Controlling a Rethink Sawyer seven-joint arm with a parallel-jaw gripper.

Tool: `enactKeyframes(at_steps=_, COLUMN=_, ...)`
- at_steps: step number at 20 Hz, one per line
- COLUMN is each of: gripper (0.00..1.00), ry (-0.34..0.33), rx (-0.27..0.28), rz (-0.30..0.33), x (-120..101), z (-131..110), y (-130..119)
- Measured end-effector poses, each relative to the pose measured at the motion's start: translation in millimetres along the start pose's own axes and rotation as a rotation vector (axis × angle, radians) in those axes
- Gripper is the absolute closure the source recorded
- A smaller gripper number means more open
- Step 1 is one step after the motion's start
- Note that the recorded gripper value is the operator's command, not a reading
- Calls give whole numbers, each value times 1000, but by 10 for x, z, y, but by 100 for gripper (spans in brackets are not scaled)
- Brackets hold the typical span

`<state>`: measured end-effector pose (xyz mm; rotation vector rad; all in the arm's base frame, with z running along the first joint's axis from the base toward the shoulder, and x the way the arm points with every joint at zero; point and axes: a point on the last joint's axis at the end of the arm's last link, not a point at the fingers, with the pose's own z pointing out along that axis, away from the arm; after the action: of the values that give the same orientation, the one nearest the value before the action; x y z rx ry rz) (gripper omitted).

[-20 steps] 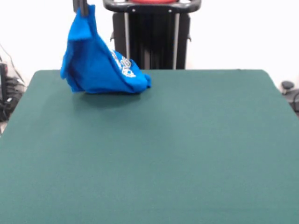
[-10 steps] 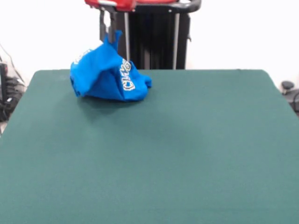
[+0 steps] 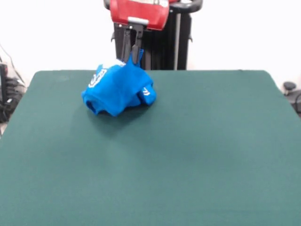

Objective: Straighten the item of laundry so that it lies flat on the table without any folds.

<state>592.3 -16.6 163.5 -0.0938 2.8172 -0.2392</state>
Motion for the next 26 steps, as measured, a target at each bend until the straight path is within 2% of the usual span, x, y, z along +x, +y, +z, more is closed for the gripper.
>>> enactKeyframes(at_steps=1, gripper=100, ry=-27, rx=27, rz=-27, x=-83, z=-20, y=27)
enactKeyframes(at_steps=4, gripper=100, ry=-61, rx=63, rz=-50, x=-178, z=-70, y=-4)
enactKeyframes(at_steps=8, gripper=100, ry=-144, rx=123, rz=-42, x=-343, z=-44, y=-326)
enactKeyframes(at_steps=12, gripper=100, ry=-241, rx=170, rz=-22, x=-477, z=234, y=-725)
enactKeyframes(at_steps=14, gripper=100, ry=-269, rx=178, rz=-16, x=-501, z=340, y=-824)
enactKeyframes(at_steps=15, gripper=100, ry=-311, rx=191, rz=0, x=-517, z=523, y=-966)
enactKeyframes(at_steps=18, gripper=100, ry=-339, rx=207, rz=33, x=-491, z=701, y=-1067)
enactKeyframes(at_steps=19, gripper=100, ry=-345, rx=213, rz=49, x=-468, z=768, y=-1095)
enactKeyframes(at_steps=20, gripper=100, ry=-337, rx=221, rz=93, x=-398, z=913, y=-1137)
enactKeyframes(at_steps=24, gripper=100, ry=-264, rx=243, rz=196, x=-169, z=1178, y=-1205)
enactKeyframes(at_steps=26, gripper=100, ry=-239, rx=257, rz=226, x=-81, z=1250, y=-1211)
